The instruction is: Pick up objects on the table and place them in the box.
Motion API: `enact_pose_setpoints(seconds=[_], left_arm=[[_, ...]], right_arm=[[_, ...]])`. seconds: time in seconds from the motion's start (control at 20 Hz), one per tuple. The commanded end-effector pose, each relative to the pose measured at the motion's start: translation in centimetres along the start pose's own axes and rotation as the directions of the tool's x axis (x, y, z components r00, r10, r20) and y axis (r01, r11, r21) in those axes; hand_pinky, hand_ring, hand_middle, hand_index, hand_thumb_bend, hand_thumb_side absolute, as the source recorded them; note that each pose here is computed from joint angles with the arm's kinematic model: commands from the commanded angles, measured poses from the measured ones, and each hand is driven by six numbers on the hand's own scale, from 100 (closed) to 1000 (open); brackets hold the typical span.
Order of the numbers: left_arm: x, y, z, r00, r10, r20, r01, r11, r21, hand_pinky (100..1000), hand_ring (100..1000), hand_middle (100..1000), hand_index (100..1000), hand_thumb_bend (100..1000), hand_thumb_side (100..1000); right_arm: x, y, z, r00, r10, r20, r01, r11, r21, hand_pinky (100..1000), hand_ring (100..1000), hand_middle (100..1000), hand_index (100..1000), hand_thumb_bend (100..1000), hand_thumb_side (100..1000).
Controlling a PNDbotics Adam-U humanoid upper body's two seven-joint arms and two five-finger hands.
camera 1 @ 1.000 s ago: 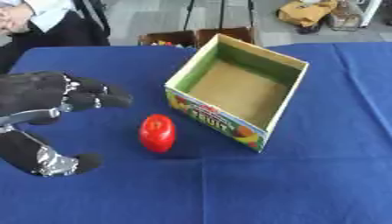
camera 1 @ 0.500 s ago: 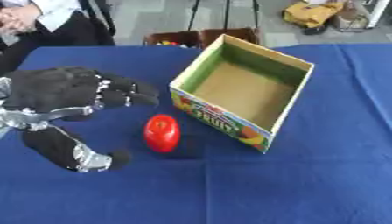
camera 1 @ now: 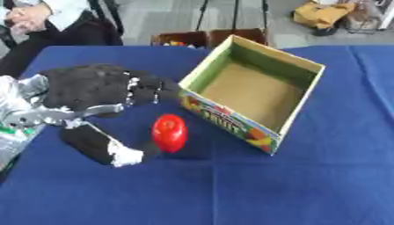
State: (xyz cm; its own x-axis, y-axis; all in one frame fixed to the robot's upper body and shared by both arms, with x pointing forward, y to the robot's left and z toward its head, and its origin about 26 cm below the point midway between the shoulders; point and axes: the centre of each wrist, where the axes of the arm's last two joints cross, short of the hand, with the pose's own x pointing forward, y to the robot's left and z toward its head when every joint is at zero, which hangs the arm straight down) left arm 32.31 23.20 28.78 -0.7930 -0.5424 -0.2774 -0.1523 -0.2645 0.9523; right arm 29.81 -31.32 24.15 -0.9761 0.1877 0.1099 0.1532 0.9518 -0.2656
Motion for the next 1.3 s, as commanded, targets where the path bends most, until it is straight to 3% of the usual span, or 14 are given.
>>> enact_pose_setpoints(seconds=[0.05, 0.3, 0.65, 0.8, 0.95, 1.3], left_arm=[[-0.9, 0.0, -0.3, 0.999, -0.029, -0.038, 0.028, 0.999, -0.026, 656, 902, 943, 1000, 269, 829], [-2.2, -2.1, -1.7, 0.995, -0.008, -0.096, 0.002, 0.998, -0.067, 636, 889, 924, 1000, 276, 822], [-4.0, -6.1, -3.3, 0.981, 0.152, -0.123, -0.171, 0.973, -0.155, 504, 820, 874, 1000, 439, 775], [-4.5, -6.5, -3.8, 0.973, 0.199, -0.115, -0.216, 0.962, -0.166, 486, 816, 890, 1000, 526, 714], [-4.8, -6.8, -4.2, 0.967, 0.228, -0.116, -0.247, 0.952, -0.180, 488, 829, 932, 1000, 574, 719], [-5.9, -7.4, -4.7, 0.955, 0.243, -0.170, -0.271, 0.948, -0.166, 475, 825, 904, 1000, 573, 742]], right_arm=[[0.3, -0.2, -0.5, 1.000, -0.005, 0.019, 0.004, 1.000, 0.007, 793, 841, 651, 818, 100, 791], [0.3, -0.1, -0.5, 1.000, -0.010, 0.018, 0.010, 1.000, 0.008, 794, 842, 650, 819, 100, 791], [0.2, 0.1, -0.6, 1.000, -0.015, 0.019, 0.015, 1.000, 0.006, 797, 845, 649, 819, 100, 794], [0.2, 0.1, -0.6, 1.000, -0.015, 0.017, 0.015, 1.000, 0.005, 799, 846, 647, 820, 100, 797], [0.2, 0.2, -0.5, 1.000, -0.015, 0.012, 0.015, 1.000, 0.004, 800, 847, 645, 820, 100, 798], [0.2, 0.3, -0.4, 1.000, -0.016, 0.006, 0.016, 1.000, 0.001, 804, 851, 643, 815, 100, 801]])
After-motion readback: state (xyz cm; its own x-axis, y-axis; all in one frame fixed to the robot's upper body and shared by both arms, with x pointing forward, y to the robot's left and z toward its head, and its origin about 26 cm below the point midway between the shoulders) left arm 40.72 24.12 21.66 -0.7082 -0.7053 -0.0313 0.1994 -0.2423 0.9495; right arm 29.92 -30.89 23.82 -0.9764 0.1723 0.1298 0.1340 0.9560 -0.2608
